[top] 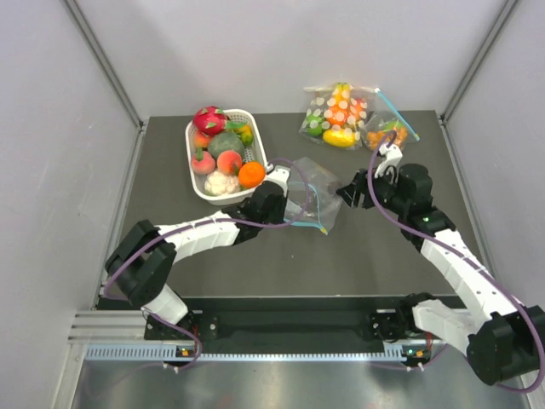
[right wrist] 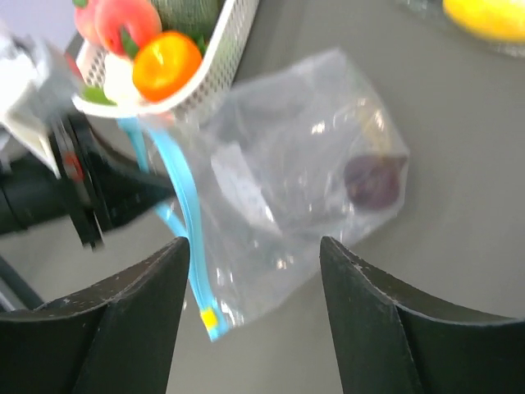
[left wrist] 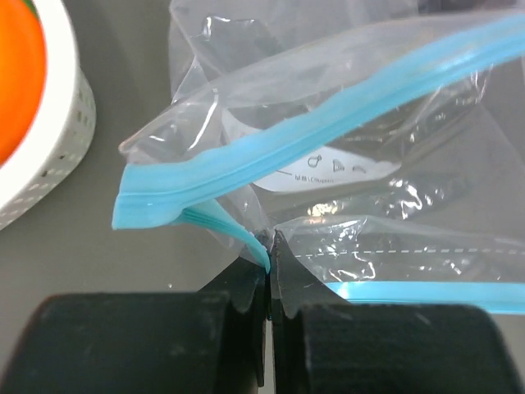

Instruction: Open the zip-top bag and remove the fake food

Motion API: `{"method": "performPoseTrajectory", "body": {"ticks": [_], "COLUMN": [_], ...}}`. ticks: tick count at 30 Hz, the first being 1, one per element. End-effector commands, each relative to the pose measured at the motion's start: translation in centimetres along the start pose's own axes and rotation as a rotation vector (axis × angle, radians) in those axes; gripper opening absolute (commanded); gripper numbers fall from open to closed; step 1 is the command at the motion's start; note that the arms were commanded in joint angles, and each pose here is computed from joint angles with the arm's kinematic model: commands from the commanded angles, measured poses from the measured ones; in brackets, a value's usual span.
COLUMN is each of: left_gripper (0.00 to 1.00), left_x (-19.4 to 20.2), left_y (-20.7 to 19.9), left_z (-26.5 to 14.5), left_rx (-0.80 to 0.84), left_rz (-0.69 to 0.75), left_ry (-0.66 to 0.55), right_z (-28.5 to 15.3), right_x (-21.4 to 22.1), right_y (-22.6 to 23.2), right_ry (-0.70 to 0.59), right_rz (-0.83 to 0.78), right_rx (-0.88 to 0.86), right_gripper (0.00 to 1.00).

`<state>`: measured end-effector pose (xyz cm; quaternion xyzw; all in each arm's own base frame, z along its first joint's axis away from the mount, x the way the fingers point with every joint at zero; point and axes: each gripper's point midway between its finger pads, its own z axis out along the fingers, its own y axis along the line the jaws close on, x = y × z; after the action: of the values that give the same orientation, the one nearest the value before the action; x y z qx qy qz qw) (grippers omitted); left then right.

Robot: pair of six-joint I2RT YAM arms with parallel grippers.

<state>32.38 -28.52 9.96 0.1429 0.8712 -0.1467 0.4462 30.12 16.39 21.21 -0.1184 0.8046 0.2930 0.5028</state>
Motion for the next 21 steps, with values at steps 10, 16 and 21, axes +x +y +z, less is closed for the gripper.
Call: {"method": "performPoseTrajectory", "body": {"ticks": [10,16,21], "left_gripper": [0.0,0.0,0.0], "left_x": [1.6,2.2,2.0], "left_y": [-1.0,-0.6,-0.4], "left_z": [-0.2,-0.3,-0.2], "left_rx": [0.124,0.126,0.132], "left_rz": [0.052,0.063,0.064], "left_ry": [0.012,0.021,0.017], "right_z": [9.8,12.5,14.6], "right_x": [-1.7,-1.1,0.8], "right_y": [-6.1,-8.4,-9.3], "right_ry": [-0.013,-0.01,0.059], "right_rz": [0.06,0.082,0.092], "right_rx": [0.028,0.016,-0.003], "right_gripper": [0.66,0.67,0.68]}}
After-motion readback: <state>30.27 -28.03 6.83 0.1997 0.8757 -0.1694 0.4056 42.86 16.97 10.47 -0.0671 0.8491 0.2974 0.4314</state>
